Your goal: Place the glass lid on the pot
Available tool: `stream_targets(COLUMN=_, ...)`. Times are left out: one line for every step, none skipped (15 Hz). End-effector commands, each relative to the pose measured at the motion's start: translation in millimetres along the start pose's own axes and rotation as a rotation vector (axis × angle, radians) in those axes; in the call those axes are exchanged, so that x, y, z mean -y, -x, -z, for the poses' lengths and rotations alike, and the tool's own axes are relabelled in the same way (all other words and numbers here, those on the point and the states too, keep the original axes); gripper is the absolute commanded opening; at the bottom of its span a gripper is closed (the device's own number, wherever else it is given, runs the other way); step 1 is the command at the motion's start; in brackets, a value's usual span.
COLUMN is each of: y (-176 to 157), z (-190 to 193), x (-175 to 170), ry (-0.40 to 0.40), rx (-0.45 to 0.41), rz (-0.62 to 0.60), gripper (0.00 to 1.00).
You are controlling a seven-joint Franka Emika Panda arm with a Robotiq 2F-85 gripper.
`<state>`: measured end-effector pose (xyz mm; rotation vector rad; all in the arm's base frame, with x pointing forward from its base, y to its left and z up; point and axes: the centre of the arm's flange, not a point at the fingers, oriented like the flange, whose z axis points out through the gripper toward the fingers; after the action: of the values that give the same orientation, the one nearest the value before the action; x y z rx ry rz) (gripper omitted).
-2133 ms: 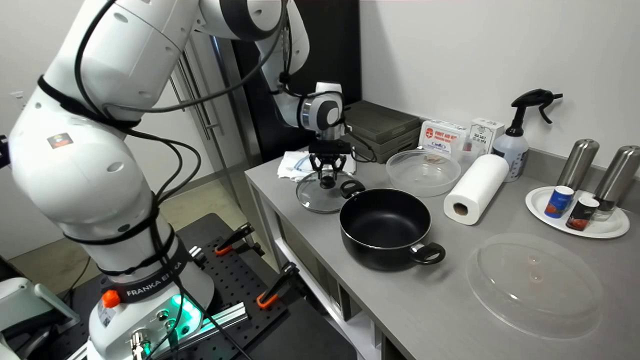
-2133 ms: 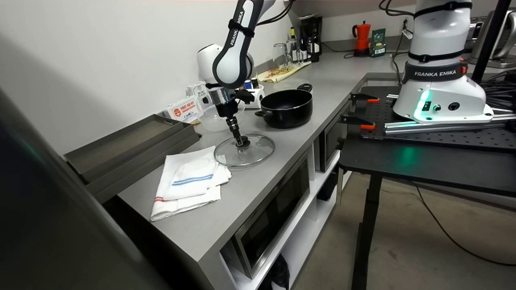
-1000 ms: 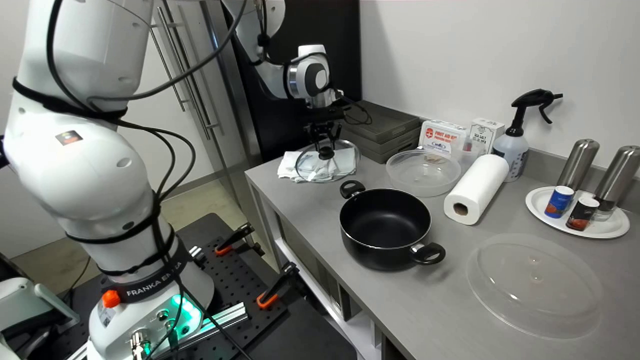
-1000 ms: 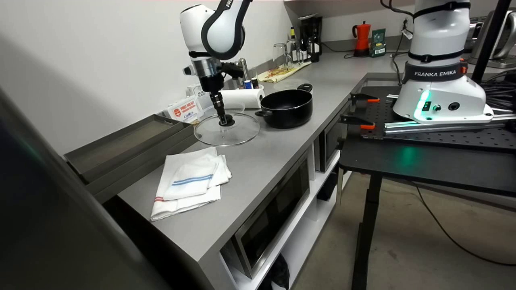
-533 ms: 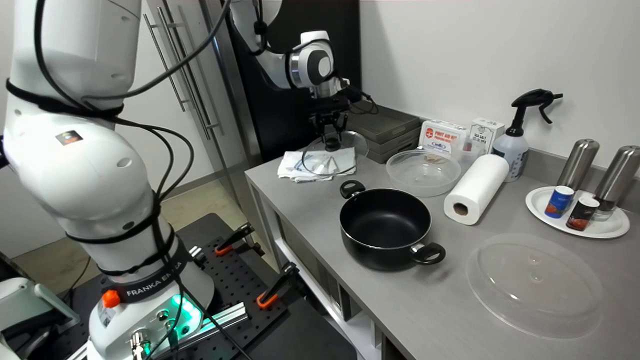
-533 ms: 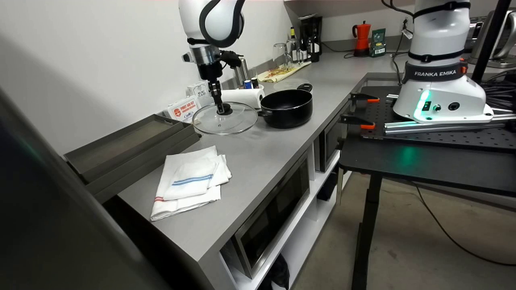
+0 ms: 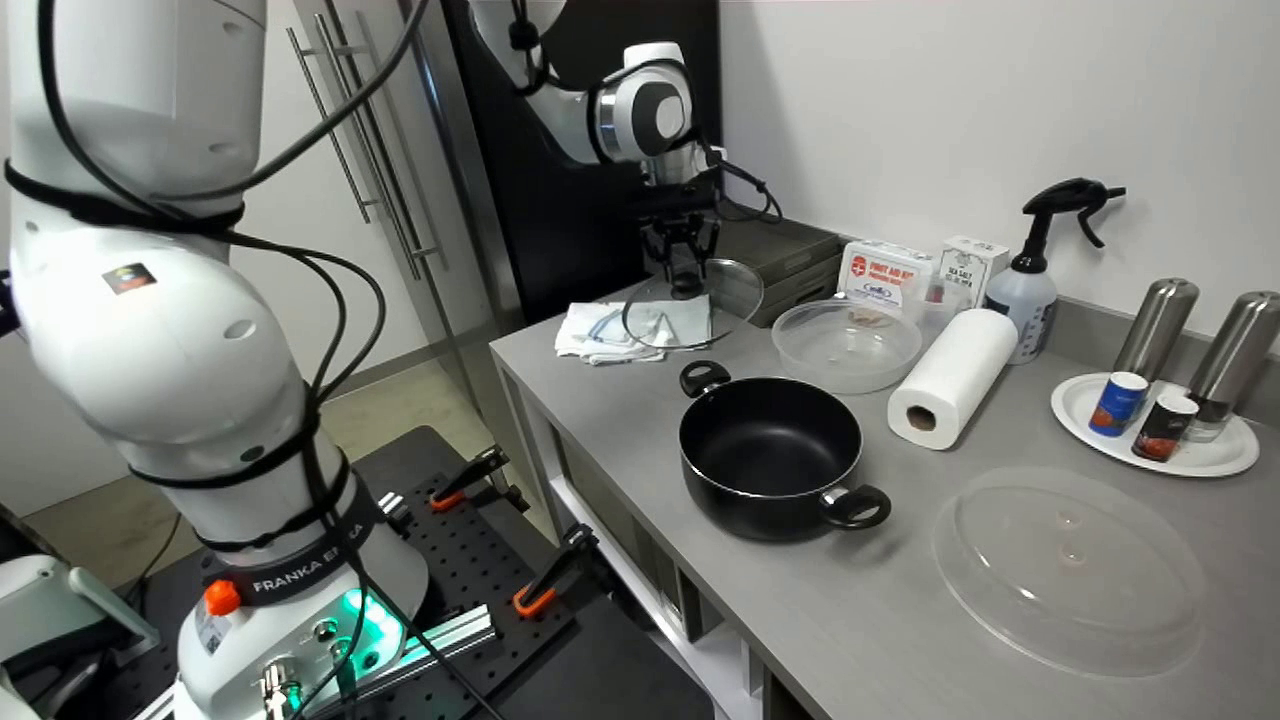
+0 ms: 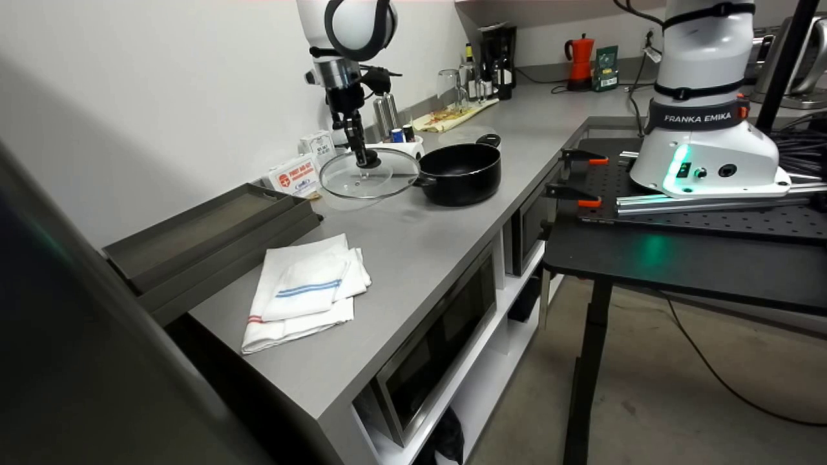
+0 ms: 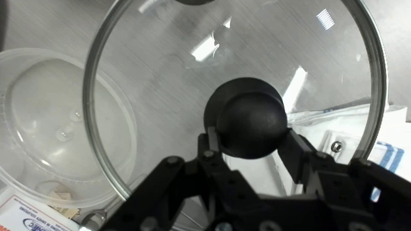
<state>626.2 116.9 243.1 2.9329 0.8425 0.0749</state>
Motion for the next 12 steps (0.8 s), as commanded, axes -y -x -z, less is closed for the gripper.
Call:
stream_targets(y=17, z=16, x=-28, ry=-0.016, rx=0.011, rz=-0.080, gripper=0.23)
stream_targets(y=22, z=15, x=-39, ry=-0.023, rx=0.014, rz=-0.102, gripper=0.23)
stream_targets(y=28, z=13, x=-51, ry=-0.032, rx=0.018, rz=-0.126, gripper=0.23)
stream_targets(y=34, z=11, x=-63, ry=-0.043, rx=0.020, rz=-0.152, gripper=0.23)
stream_targets(y=39, z=10, x=-73, ry=-0.052, rx=0.020, rz=-0.180, gripper=0.23)
stream_targets(y=45, z=8, x=-85, ry=-0.064, rx=0.019, rz=-0.208, gripper=0.23)
stream_targets(y=53, z=7, x=-96, ry=-0.078, rx=0.019, rz=-0.238, gripper=0.23)
stream_targets(y=58, z=6, x=-106, ry=-0.090, rx=0.016, rz=-0.266, gripper=0.23)
stream_targets(y=66, z=4, x=-116, ry=-0.101, rx=0.017, rz=-0.294, gripper=0.23)
stream_targets(y=72, z=2, x=-126, ry=-0.112, rx=0.018, rz=-0.318, gripper=0.23)
stream_targets(y=79, z=0, x=-135, ry=-0.124, rx=0.019, rz=-0.342, gripper=0.23)
stream_targets(y=85, z=-3, x=-143, ry=-0.133, rx=0.020, rz=-0.365, gripper=0.23)
